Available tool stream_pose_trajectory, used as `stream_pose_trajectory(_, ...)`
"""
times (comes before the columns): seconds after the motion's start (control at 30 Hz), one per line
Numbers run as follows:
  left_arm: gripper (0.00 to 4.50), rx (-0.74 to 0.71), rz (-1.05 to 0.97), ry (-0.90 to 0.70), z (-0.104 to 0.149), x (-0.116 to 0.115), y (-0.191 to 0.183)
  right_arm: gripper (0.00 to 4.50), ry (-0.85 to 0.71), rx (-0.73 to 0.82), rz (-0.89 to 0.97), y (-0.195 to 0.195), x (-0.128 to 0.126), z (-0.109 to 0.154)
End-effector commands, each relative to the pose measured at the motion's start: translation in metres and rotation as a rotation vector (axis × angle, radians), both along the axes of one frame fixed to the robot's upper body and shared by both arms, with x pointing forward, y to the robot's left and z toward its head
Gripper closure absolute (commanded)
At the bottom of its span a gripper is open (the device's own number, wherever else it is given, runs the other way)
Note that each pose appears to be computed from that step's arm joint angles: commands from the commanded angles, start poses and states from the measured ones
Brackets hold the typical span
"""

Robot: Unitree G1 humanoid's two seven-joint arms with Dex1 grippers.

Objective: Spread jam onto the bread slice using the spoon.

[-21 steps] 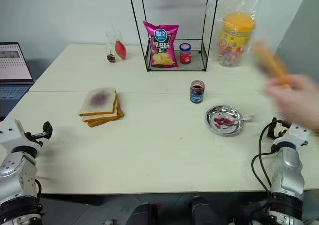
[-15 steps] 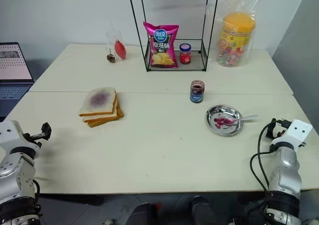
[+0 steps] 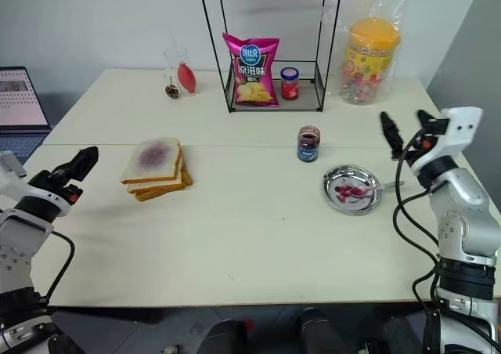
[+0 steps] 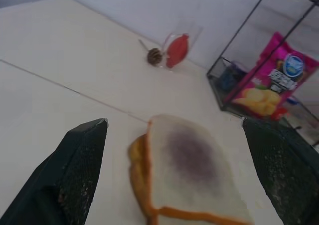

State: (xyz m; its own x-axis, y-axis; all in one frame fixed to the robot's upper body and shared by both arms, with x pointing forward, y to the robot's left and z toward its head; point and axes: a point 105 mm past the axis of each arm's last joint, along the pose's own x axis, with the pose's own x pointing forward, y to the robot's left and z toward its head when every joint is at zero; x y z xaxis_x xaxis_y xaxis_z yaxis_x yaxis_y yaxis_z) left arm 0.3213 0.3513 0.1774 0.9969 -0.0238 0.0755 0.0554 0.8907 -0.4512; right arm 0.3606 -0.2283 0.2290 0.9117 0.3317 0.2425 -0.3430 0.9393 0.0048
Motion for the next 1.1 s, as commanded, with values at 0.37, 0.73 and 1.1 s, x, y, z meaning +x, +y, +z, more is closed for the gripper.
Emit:
stream_pose_trajectory(0.37, 0.00, 0.014, -0.066, 0.140, -0.036, 0.036, -0.019, 0.01, 0.140, -0.222, 0.916, 0.169, -0.051, -0.030)
stream_pose_trajectory(0.73, 1.60, 0.027, -0.051, 0.121, -0.028, 0.031, -0.008, 0.00, 0.121, -0.193, 0.907, 0.176, -0.050, -0.029)
stream_pose_trajectory(1.1, 3.73, 0.044, -0.031, 0.145, -0.029, 0.024, 0.002, 0.00, 0.110, -0.186, 0.888, 0.176, -0.047, -0.028)
